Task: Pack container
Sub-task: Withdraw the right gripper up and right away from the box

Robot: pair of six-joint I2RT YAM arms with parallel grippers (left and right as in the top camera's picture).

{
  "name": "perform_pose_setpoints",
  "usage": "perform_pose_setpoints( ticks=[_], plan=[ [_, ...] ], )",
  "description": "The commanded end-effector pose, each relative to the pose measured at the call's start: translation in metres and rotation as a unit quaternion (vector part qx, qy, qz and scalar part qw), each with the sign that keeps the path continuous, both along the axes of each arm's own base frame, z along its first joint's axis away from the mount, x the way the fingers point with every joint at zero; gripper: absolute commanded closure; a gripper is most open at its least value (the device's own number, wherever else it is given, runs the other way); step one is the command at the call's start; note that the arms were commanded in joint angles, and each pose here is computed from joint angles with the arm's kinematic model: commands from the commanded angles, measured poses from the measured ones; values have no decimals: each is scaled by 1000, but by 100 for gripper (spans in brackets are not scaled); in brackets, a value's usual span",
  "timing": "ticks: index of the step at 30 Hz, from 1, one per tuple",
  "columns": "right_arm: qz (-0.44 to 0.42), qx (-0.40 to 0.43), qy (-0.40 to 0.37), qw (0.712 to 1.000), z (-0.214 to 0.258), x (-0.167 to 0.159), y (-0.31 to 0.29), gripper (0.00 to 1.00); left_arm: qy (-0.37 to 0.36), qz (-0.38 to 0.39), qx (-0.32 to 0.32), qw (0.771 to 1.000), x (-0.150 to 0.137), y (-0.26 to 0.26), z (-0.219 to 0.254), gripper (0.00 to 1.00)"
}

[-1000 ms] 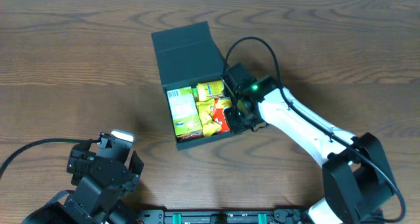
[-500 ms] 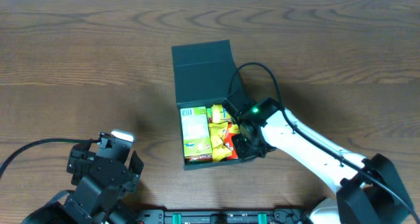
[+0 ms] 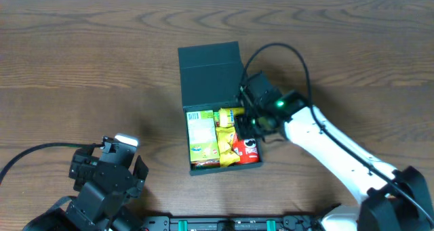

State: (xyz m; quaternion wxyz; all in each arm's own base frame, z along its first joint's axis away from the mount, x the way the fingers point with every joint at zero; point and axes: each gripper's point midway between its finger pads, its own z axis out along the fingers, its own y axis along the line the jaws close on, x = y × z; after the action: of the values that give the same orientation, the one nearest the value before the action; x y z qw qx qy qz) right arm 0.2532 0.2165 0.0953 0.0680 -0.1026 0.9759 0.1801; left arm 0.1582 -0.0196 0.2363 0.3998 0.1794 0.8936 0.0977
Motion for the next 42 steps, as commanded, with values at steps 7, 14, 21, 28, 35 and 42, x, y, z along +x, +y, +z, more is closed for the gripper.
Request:
perform_pose_setpoints(
  ticks=[7,14,21,28,35,42],
  plan=[
    [-63,85,-80,991,69,64,-24,99,-10,1,6,1000,1,3,6,5],
    [-125,119,-81,982,72,95,-82,99,-10,1,6,1000,1,3,6,5],
    [-115,272,-31,955,70,110,-97,99,-10,1,6,1000,1,3,6,5],
    [-48,406,4,912,58,117,-76,99,-10,1,6,1000,1,3,6,5],
    [-42,466,23,883,33,135,-71,99,-10,1,6,1000,1,3,6,5],
    [-89,466,65,878,2,151,-72,99,-10,1,6,1000,1,3,6,5]
  ],
)
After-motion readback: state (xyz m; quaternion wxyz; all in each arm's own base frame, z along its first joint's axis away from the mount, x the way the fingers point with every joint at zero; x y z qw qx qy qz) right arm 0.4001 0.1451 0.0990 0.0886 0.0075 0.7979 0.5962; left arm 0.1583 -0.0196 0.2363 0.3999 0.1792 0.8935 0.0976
